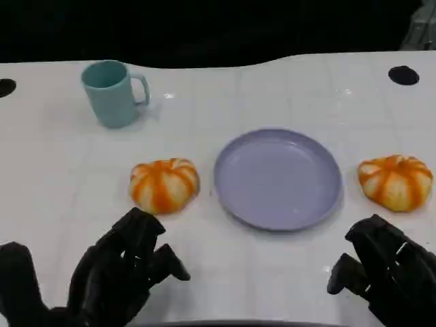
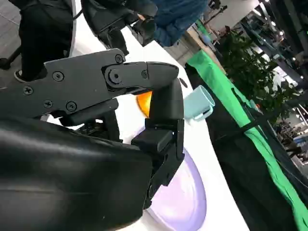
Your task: Grasp the bread from the table and place it into the plate.
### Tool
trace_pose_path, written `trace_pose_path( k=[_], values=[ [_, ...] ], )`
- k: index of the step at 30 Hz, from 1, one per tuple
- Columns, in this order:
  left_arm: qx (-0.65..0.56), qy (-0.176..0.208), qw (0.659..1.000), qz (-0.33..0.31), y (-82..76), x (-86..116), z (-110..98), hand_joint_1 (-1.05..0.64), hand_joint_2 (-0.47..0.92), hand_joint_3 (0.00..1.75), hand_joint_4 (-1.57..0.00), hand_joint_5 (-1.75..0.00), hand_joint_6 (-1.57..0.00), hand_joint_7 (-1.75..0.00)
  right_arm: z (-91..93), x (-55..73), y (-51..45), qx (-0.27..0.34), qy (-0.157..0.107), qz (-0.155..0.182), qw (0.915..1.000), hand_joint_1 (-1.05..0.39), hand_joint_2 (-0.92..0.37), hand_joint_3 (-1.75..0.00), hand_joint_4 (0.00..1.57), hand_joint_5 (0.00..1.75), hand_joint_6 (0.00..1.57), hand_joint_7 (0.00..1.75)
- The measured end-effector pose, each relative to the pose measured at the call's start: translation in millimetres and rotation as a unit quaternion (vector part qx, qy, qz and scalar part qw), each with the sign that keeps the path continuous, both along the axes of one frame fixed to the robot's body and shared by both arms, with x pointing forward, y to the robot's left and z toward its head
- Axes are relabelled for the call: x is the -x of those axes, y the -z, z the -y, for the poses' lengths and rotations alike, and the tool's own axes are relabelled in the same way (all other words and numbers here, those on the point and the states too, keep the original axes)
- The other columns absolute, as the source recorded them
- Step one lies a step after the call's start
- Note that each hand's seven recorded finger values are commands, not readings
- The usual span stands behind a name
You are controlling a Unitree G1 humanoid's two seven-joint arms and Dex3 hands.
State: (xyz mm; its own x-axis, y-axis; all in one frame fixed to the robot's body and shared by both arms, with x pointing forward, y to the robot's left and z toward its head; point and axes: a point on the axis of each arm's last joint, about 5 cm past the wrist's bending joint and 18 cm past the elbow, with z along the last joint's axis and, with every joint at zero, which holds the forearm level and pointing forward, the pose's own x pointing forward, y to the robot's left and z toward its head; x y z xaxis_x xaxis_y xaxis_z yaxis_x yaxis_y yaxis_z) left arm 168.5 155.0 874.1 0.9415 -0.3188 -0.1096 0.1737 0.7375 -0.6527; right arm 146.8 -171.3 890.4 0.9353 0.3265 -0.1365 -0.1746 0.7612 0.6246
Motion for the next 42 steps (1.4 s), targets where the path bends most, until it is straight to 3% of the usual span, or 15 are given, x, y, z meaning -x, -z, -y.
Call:
trace_pose_path(
  k=[21, 31, 33, 35, 38, 42],
  values=[
    [-0.003, 0.000, 1.000, 0.000, 0.0, 0, 0, -0.58, 0.92, 0.40, -0.69, -1.75, -0.41, -1.72, 0.0, -0.6, -0.4, 0.003, 0.002, 0.000, 1.0000, -0.55, -0.92, -0.24, 0.62, 1.75, 0.58, 1.46],
    [-0.019, 0.004, 0.999, 0.038, -1.8, -3, -3, -0.58, 0.92, 0.39, -0.66, -1.75, -0.39, -1.72, -0.1, -0.7, -0.5, 0.004, 0.004, -0.002, 1.0000, -0.55, -0.92, -0.24, 0.61, 1.75, 0.58, 1.46],
    [-0.049, 0.005, 0.998, 0.048, -2.2, -4, -3, -0.45, 0.92, 0.18, -0.46, -1.14, -0.47, -0.76, -0.2, -0.7, -0.4, 0.005, 0.004, -0.002, 1.0000, -0.55, -0.92, -0.24, 0.61, 1.75, 0.57, 1.47],
    [-0.168, 0.008, 0.981, 0.094, -8.2, -12, -9, -0.45, 0.92, 0.10, -0.35, -0.89, -0.49, -0.37, -1.3, -1.5, -0.5, 0.004, 0.003, -0.002, 1.0000, -0.55, -0.92, -0.25, 0.61, 1.75, 0.57, 1.48],
    [-0.353, 0.002, 0.916, 0.192, -28.4, -29, -18, -0.46, 0.92, 0.05, -0.31, -0.73, -0.49, -0.19, -1.8, -2.2, -0.4, 0.005, 0.002, -0.002, 1.0000, -0.55, -0.92, -0.26, 0.61, 1.75, 0.56, 1.48],
    [-0.534, 0.002, 0.779, 0.330, -56.0, -50, -21, -0.45, 0.89, 0.00, -0.31, -0.61, -0.49, -0.07, -1.9, -4.0, -1.1, 0.011, 0.001, 0.001, 0.9999, -0.55, -0.92, -0.26, 0.61, 1.75, 0.56, 1.49]
  ],
)
